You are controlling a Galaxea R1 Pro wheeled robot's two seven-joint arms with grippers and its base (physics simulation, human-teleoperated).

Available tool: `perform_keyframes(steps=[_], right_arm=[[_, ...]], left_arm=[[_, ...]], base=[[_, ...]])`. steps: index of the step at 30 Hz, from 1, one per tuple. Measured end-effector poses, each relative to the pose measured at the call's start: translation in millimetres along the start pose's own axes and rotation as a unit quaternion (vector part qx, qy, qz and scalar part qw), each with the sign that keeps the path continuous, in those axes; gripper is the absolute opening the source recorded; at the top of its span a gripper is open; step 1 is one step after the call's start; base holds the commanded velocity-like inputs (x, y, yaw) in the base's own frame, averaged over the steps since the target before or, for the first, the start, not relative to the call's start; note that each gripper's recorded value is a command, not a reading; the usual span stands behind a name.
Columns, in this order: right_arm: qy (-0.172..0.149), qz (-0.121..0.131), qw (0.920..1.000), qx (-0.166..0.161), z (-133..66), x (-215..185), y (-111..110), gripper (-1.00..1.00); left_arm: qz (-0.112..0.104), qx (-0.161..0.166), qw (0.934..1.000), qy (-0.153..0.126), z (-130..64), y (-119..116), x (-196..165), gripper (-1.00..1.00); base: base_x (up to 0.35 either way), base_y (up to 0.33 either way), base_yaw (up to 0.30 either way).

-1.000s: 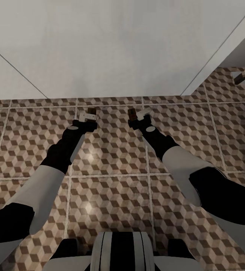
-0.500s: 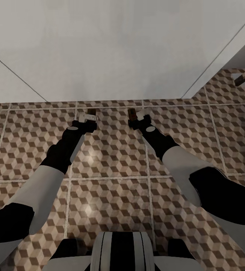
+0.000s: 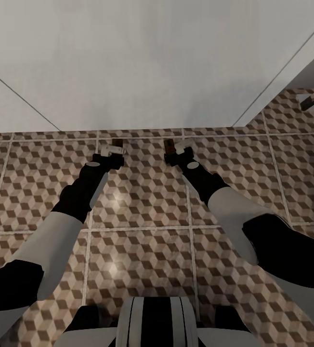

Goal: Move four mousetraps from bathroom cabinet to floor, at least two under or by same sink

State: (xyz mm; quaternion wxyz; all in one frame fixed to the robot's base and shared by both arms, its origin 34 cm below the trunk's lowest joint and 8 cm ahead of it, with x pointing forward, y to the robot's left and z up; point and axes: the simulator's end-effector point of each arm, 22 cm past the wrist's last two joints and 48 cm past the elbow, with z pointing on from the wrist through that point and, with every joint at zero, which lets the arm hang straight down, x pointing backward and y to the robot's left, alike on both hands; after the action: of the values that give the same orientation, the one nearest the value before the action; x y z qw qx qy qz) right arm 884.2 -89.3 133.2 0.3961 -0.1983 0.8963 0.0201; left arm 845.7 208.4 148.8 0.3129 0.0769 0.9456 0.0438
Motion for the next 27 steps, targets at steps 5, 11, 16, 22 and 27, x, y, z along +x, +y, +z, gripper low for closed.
perform_keyframes(steps=[5, 11, 16, 22, 27], right_arm=[[0.0, 0.0, 1.0, 0.0, -0.1, -0.2, 0.0, -1.0], [-0.006, 0.0, 1.0, -0.002, 0.0, -2.8, 1.2, -1.0], [-0.022, 0.001, 0.9998, -0.003, -0.2, -9.7, 1.6, -1.0], [-0.026, 0.001, 0.9997, -0.004, -0.3, -11.5, 1.7, -1.0], [-0.027, 0.001, 0.9996, -0.004, -0.3, -11.7, 1.8, -1.0]], left_arm=[[0.0, 0.0, 1.0, 0.001, 0.2, 0.0, 1.0, -1.0], [0.0, 0.0, 1.0, -0.002, -0.5, 0.0, -1.7, -1.0], [0.0, 0.0, 1.0, 0.0, 0.1, 0.0, 0.2, -1.0], [0.0, 0.0, 1.0, 0.0, 0.0, -0.1, 0.7, -1.0], [0.0, 0.0, 1.0, 0.0, -0.1, 0.0, 0.8, -1.0]], base=[[0.155, 0.0, 0.0], [0.043, 0.0, 0.0], [0.004, 0.0, 0.0], [0.0, 0.0, 0.0], [0.0, 0.0, 0.0]])
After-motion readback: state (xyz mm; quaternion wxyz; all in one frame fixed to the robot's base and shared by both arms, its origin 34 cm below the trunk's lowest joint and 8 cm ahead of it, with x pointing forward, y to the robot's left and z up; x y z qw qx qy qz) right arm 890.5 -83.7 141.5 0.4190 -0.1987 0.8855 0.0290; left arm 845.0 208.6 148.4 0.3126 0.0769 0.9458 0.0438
